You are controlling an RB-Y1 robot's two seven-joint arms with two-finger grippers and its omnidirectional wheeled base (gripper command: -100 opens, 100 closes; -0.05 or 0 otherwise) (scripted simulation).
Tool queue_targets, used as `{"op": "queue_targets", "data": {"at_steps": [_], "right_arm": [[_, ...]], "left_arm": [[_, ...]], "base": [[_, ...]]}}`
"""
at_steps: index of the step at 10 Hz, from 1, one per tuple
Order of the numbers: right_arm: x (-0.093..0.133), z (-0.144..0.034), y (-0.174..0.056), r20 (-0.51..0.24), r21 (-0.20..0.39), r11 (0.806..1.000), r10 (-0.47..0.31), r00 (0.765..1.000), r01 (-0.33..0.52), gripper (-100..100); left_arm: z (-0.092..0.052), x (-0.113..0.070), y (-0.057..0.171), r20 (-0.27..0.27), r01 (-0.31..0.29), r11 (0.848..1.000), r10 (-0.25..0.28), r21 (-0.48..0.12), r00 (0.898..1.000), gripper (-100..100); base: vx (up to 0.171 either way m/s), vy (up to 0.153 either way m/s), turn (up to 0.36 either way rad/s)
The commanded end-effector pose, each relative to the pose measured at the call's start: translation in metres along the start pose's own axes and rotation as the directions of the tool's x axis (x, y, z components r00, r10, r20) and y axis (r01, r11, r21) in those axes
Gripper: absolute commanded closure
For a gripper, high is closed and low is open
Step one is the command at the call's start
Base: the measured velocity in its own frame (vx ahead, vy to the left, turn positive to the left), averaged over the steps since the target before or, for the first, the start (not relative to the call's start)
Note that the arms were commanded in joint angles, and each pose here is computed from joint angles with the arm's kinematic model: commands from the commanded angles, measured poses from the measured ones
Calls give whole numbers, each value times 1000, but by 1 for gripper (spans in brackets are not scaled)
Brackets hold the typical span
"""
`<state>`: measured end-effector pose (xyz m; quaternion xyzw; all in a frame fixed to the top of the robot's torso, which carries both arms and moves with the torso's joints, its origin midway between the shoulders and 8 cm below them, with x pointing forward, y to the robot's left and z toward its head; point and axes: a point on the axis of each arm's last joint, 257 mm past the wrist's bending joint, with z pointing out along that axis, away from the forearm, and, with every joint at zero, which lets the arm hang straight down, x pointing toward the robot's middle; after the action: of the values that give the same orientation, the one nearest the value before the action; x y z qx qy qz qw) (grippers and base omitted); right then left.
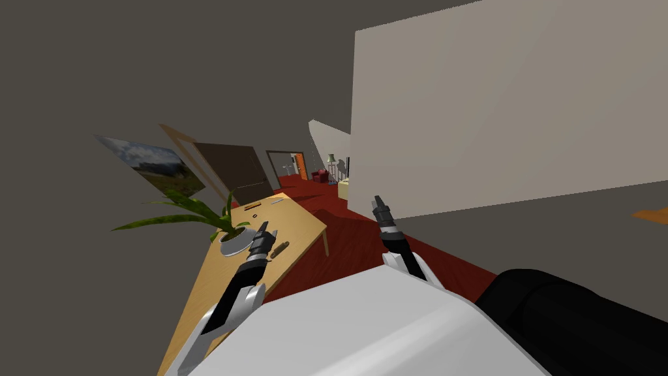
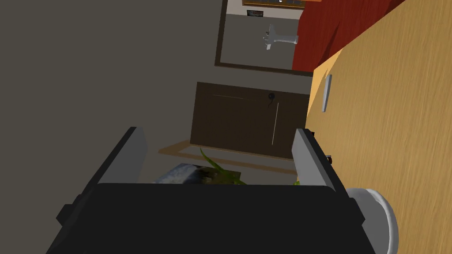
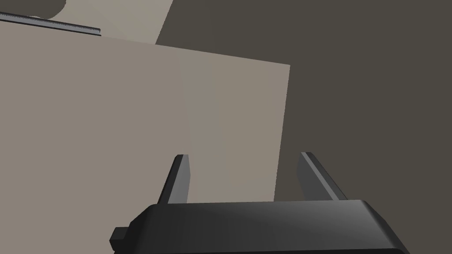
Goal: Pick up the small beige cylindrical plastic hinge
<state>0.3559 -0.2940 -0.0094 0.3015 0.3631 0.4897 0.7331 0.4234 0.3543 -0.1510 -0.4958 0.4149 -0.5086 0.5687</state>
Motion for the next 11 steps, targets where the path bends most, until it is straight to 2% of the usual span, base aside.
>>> {"op": "queue_targets", "data": {"at_steps": [1, 2, 3, 4, 5, 6, 7, 8, 9, 10, 11], "right_arm": [[0, 0, 0, 0, 0, 1000, 0, 1000, 0, 0], [0, 0, 0, 0, 0, 1000, 0, 1000, 0, 0], [0, 0, 0, 0, 0, 1000, 0, 1000, 0, 0], [0, 0, 0, 0, 0, 1000, 0, 1000, 0, 0], [0, 0, 0, 0, 0, 1000, 0, 1000, 0, 0], [0, 0, 0, 0, 0, 1000, 0, 1000, 0, 0], [0, 0, 0, 0, 0, 1000, 0, 1000, 0, 0], [0, 0, 0, 0, 0, 1000, 0, 1000, 0, 0], [0, 0, 0, 0, 0, 1000, 0, 1000, 0, 0], [0, 0, 0, 0, 0, 1000, 0, 1000, 0, 0], [0, 0, 0, 0, 0, 1000, 0, 1000, 0, 0]], "left_arm": [[2, -15, 24, 29, 28, 997, -26, -69, 999, -100], [4, -28, 37, 52, 53, 993, -48, -108, 998, -100], [2, -30, 48, 60, 54, 989, -47, -138, 997, -100], [2, -30, 48, 60, 54, 989, -47, -138, 997, -100], [2, -45, 69, 92, 83, 977, -66, -197, 994, -100], [1, -45, 70, 93, 83, 976, -66, -199, 993, -100], [1, -60, 87, 126, 113, 964, -84, -242, 989, -100], [-1, -60, 91, 129, 114, 959, -83, -258, 988, -100], [-1, -73, 106, 162, 145, 943, -99, -299, 982, -100], [-4, -75, 113, 168, 147, 938, -98, -314, 981, -100], [-4, -88, 126, 201, 178, 920, -112, -349, 973, -100]], "base": [[8, -15, 4], [14, -20, -3], [16, -18, -2], [6, -9, 3], [7, -11, -12], [9, -11, -5], [17, -14, -14], [15, -10, -5], [17, -8, -20], [17, -7, -13], [19, -8, -25]]}}
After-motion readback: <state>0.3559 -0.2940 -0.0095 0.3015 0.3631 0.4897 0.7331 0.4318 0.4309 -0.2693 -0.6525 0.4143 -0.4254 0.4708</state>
